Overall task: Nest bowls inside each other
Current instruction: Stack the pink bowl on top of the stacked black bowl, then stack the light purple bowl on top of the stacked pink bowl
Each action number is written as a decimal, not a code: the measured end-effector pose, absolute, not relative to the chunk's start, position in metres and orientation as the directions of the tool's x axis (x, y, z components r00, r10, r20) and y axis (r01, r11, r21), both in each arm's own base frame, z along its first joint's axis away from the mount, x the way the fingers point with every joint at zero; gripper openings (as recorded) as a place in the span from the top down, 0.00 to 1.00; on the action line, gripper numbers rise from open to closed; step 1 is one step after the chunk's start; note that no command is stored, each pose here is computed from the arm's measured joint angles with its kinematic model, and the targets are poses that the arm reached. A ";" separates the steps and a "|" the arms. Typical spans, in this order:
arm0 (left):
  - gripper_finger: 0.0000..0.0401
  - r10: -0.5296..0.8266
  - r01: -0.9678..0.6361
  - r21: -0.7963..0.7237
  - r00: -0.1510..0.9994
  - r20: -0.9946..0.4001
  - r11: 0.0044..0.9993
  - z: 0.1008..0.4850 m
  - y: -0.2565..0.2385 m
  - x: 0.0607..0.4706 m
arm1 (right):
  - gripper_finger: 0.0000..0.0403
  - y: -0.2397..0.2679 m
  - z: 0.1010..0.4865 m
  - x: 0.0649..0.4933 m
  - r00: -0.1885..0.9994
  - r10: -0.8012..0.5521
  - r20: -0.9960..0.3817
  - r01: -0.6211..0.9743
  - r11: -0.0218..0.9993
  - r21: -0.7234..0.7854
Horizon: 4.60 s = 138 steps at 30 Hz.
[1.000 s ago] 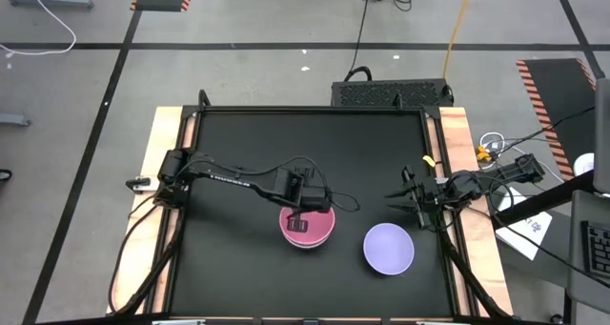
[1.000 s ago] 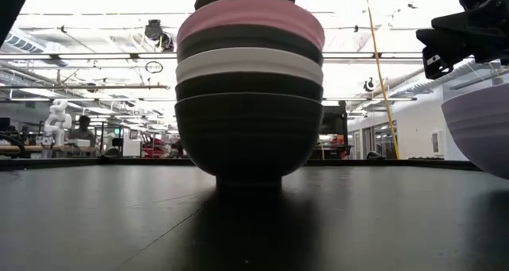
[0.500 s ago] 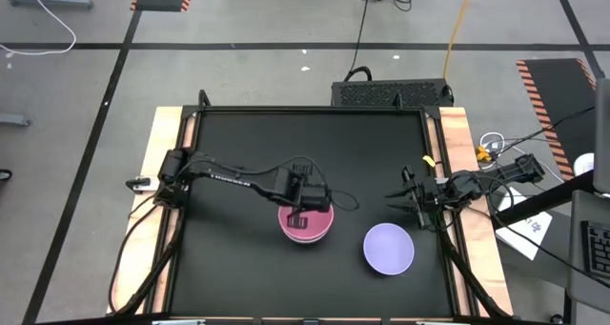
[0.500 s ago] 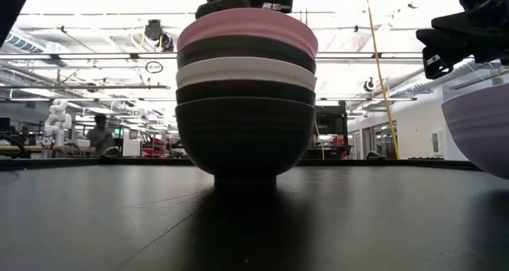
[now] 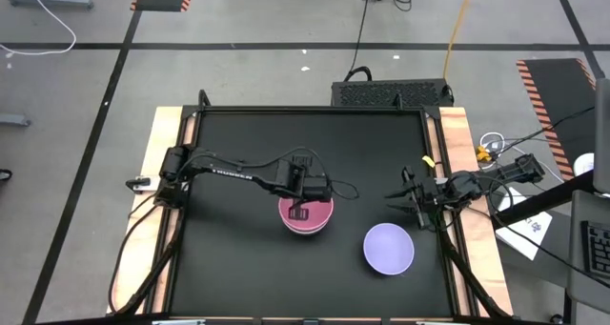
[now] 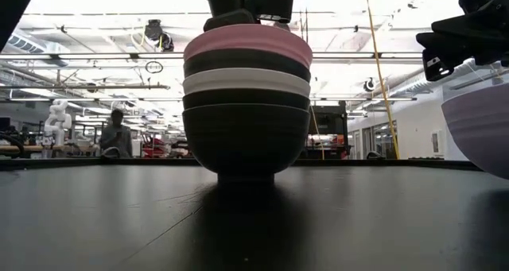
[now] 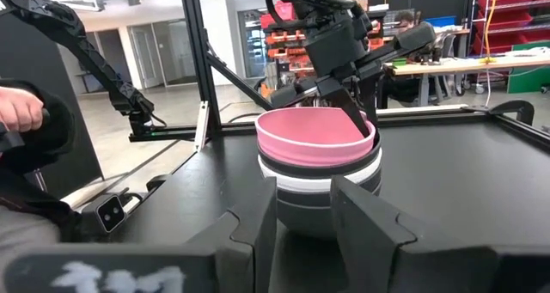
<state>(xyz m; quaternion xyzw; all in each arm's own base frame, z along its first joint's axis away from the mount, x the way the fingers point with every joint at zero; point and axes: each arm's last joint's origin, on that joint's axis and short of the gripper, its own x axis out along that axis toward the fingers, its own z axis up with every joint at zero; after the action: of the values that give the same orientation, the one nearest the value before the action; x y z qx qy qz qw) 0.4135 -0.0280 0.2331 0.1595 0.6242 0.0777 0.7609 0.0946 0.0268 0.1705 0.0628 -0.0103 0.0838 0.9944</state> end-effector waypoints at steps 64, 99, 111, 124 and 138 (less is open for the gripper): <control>0.74 0.418 0.153 0.463 0.253 -0.872 0.873 0.248 -0.062 0.401 | 0.74 0.027 0.170 0.095 0.986 0.166 0.028 -0.168 0.978 0.123; 0.46 0.194 0.085 0.246 0.395 -0.898 0.966 0.372 -0.061 0.366 | 0.74 0.027 0.169 0.095 0.986 0.169 0.018 -0.169 0.975 0.144; 0.72 -0.306 0.413 0.069 0.768 -0.562 0.908 0.400 -0.082 0.301 | 0.74 0.027 0.170 0.095 0.986 0.168 0.020 -0.169 0.974 0.148; 0.99 -0.347 0.441 0.165 0.845 -0.407 0.882 0.326 -0.048 0.284 | 0.74 0.027 0.173 0.095 0.985 0.165 0.052 -0.171 0.973 0.153; 0.97 -0.262 0.289 0.061 0.924 -0.278 0.955 0.288 0.000 0.200 | 0.74 0.027 0.172 0.096 0.987 0.154 0.046 -0.159 0.972 0.172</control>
<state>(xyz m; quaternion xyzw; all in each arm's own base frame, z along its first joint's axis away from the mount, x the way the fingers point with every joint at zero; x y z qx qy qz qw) 0.2005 -0.0004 0.2881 0.0504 0.1349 -0.1408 0.9795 0.0957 0.0269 0.1723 0.0880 -0.0162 0.0789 0.9929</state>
